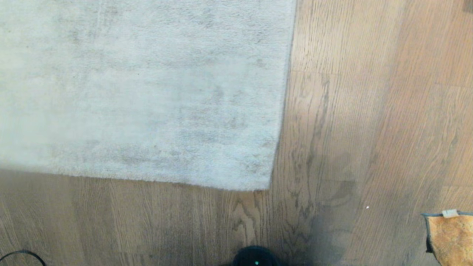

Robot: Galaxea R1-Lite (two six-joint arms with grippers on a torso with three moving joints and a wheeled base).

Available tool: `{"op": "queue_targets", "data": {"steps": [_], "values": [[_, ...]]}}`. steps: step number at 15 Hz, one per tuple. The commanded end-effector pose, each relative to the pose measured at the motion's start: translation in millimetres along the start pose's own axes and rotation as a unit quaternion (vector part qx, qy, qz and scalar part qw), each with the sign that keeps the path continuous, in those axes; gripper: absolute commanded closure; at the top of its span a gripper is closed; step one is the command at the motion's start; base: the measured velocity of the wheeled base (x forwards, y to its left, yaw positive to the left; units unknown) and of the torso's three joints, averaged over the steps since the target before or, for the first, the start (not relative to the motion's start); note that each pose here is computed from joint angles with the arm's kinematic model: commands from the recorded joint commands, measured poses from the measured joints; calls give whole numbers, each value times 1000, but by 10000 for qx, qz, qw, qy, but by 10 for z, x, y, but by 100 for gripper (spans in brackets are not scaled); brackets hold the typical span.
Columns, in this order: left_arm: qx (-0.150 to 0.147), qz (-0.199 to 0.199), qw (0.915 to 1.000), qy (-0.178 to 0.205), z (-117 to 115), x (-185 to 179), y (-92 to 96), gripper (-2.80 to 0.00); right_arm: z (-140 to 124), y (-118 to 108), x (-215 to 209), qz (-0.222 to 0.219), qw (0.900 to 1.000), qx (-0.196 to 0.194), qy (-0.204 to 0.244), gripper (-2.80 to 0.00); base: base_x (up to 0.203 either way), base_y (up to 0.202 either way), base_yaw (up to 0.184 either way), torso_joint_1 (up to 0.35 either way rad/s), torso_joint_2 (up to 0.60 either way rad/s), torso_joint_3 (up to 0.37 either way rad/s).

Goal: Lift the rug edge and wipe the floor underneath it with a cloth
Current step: Put down the rag

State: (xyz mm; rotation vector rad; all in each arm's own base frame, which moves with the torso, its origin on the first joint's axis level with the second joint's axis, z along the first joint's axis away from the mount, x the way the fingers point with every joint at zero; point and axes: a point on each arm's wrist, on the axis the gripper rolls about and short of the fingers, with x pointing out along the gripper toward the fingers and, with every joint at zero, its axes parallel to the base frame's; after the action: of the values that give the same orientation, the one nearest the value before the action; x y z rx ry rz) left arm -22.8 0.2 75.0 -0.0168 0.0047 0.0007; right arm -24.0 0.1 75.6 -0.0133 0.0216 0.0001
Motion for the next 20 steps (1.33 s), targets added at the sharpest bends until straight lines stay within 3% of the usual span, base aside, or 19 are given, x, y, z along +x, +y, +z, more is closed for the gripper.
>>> {"op": "queue_targets", "data": {"steps": [1,20], "values": [[0,4,10000,0,0,0,0,0,-1,0,1,0,10000,-2,7,0,0,-161,-6,5,1,1],[-8,12,10000,-1,0,0,0,0,-1,0,1,0,10000,-2,7,0,0,-193,0,2,1,3]]}}
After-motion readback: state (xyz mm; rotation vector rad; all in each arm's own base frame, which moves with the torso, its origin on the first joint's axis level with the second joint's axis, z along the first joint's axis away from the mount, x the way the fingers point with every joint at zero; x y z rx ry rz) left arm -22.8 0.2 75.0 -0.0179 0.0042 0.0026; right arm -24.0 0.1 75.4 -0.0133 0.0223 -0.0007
